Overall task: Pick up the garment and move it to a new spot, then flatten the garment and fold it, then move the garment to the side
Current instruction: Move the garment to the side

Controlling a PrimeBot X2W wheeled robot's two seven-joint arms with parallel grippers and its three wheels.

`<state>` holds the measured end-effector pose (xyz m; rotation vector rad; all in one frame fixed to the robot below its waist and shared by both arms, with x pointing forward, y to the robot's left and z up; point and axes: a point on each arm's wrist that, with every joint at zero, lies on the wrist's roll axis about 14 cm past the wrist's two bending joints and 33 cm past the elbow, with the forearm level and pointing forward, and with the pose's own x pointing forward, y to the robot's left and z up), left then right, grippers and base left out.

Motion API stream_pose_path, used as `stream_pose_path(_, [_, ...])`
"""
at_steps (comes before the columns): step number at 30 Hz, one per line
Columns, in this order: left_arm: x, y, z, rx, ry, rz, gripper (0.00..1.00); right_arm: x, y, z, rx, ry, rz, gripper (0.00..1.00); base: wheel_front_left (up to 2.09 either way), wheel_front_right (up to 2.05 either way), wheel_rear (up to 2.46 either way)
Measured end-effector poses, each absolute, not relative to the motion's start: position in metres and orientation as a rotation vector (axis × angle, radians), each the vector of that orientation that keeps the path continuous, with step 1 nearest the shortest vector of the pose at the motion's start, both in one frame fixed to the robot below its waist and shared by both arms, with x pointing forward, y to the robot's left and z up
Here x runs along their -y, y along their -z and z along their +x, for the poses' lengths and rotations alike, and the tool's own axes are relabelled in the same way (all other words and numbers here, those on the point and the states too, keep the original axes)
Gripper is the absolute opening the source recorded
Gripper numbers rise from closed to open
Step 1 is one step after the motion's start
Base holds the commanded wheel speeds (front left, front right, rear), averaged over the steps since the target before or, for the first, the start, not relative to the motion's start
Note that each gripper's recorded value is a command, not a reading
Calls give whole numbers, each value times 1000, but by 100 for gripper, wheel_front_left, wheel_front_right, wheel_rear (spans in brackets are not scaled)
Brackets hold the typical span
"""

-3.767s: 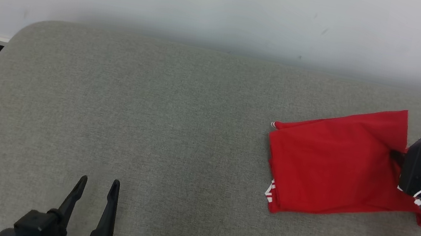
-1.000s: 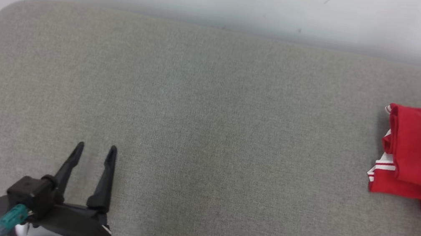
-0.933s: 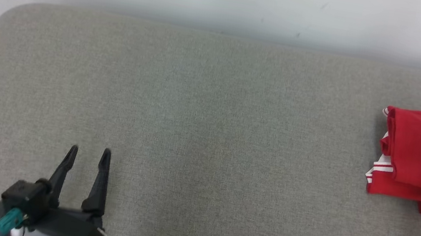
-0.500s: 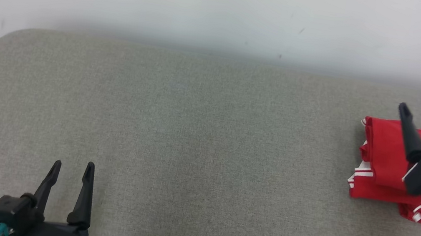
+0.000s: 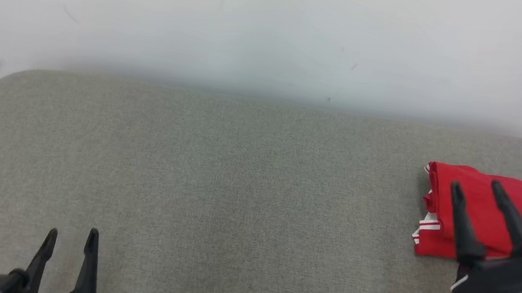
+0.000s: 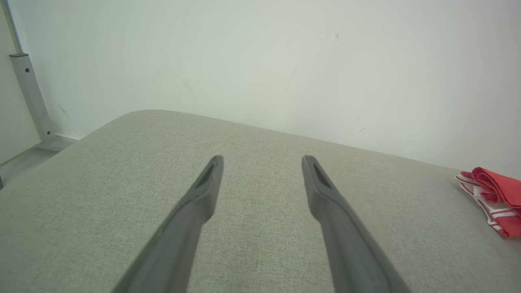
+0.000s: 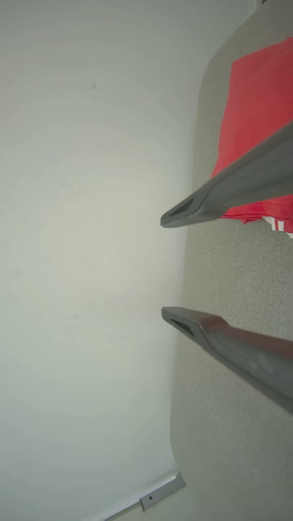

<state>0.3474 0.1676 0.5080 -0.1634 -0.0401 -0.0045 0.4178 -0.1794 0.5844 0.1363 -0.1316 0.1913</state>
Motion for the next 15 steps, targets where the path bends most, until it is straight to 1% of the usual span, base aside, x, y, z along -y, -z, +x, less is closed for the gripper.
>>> stream_pose_path(5, [-166,-501,335,23,0,-172,100,179,-572,396,139,-188,104,100,0,0,0])
stream_pose_path(9, [-172,-508,337,48,-11,-160,100,203,-557,386,121,-105,86,100,0,0,0])
stream_pose_path(15, [-176,-505,330,40,-18,-122,100,228,-532,369,86,27,126,100,0,0,0])
